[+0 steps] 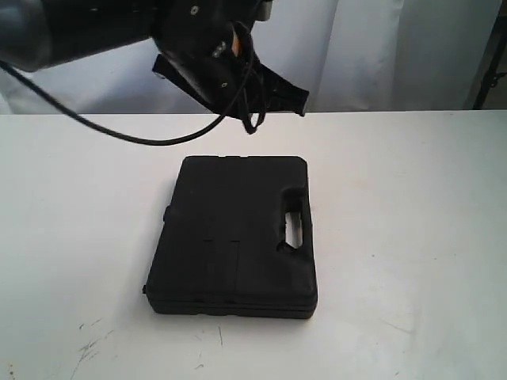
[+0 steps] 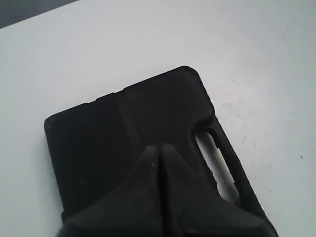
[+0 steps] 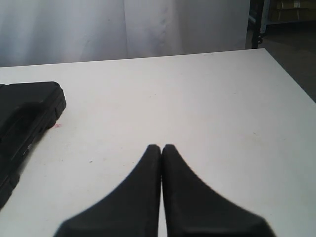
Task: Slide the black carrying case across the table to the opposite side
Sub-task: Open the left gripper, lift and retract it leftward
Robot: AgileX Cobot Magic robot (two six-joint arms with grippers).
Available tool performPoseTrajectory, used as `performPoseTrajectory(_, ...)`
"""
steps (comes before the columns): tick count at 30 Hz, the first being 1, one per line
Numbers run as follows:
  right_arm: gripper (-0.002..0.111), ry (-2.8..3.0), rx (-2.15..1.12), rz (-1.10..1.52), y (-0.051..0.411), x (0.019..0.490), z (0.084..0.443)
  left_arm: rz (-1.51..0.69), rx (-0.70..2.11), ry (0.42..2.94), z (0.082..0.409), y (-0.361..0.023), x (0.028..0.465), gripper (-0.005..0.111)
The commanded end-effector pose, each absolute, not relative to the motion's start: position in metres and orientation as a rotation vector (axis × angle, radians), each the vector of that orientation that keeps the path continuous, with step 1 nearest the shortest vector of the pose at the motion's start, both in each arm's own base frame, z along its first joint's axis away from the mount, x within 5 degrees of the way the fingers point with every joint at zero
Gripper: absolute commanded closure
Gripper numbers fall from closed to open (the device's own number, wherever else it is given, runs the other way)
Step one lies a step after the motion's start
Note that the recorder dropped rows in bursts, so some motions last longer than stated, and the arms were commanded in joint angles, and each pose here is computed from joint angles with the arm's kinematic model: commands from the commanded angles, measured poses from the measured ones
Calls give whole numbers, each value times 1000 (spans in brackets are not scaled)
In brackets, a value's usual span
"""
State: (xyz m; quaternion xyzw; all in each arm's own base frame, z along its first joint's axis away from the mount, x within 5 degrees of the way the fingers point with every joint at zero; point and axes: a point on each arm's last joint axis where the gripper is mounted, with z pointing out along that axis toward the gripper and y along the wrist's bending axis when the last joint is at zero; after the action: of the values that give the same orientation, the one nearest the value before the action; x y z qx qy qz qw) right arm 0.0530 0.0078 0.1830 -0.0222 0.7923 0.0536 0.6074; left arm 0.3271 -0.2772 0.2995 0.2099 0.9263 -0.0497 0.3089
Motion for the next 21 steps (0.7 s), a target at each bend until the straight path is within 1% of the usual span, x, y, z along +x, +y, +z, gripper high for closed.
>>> performPoseTrajectory(1, 108, 1829, -59, 114, 8, 53, 182, -189, 514, 2367, 313, -254, 303, 107)
performPoseTrajectory(5, 108, 1829, -59, 114, 8, 53, 182, -258, 506, 2301, 323, -232, 277, 107)
performPoseTrajectory(12, 108, 1829, -59, 114, 8, 53, 182, -282, 509, 2283, 322, -199, 239, 107)
performPoseTrajectory(16, 108, 1829, -59, 114, 8, 53, 182, -256, 523, 2304, 315, -182, 222, 107)
performPoseTrajectory(21, 108, 1829, -59, 114, 8, 53, 182, -154, 515, 2412, 311, -164, 208, 107)
